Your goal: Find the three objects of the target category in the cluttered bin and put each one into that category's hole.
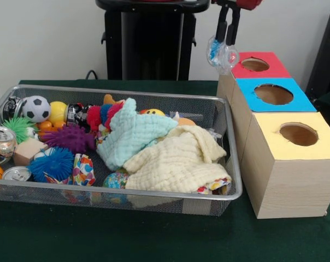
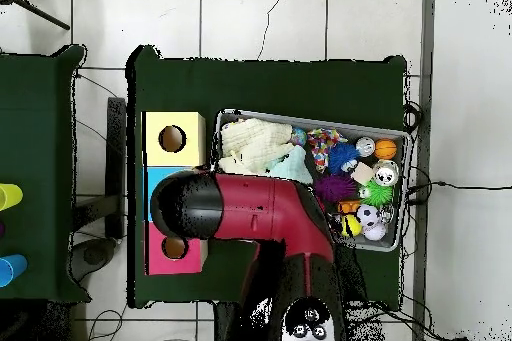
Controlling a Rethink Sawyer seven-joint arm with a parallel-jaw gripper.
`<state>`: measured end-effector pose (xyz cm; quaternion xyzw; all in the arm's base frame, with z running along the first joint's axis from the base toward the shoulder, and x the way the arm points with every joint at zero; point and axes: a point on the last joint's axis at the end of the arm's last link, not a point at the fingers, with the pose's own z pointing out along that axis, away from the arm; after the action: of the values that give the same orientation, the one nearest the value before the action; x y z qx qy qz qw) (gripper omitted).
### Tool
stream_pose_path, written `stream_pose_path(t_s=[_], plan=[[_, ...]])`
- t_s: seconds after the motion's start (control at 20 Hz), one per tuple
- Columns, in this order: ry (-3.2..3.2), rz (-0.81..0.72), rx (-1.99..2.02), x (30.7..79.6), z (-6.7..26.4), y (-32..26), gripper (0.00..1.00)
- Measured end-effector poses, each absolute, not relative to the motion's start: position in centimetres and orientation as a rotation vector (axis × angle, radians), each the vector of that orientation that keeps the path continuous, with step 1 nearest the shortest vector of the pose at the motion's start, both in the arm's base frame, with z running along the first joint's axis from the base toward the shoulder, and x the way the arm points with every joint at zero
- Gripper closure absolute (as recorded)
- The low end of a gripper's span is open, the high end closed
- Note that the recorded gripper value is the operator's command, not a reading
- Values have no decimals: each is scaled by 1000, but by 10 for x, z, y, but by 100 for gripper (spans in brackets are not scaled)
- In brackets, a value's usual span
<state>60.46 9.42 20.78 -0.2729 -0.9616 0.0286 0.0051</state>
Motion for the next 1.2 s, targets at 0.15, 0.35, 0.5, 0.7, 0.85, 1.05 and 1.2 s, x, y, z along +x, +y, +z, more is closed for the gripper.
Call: stream_pose_path(t_s=[0.15, 0.35, 0.5, 0.7, 0.85, 1.05, 1.2], plan=[[-2999, 103, -851, 601, 202, 102, 100], [-3000, 124, -829, 598, 196, 112, 100], [-3006, 131, -815, 602, 192, 118, 100], [-3010, 117, -823, 612, 190, 121, 100], [-3014, 103, -837, 623, 187, 122, 100], [-3027, 101, -837, 635, 185, 124, 100], [-3037, 95, -835, 642, 184, 128, 100]])
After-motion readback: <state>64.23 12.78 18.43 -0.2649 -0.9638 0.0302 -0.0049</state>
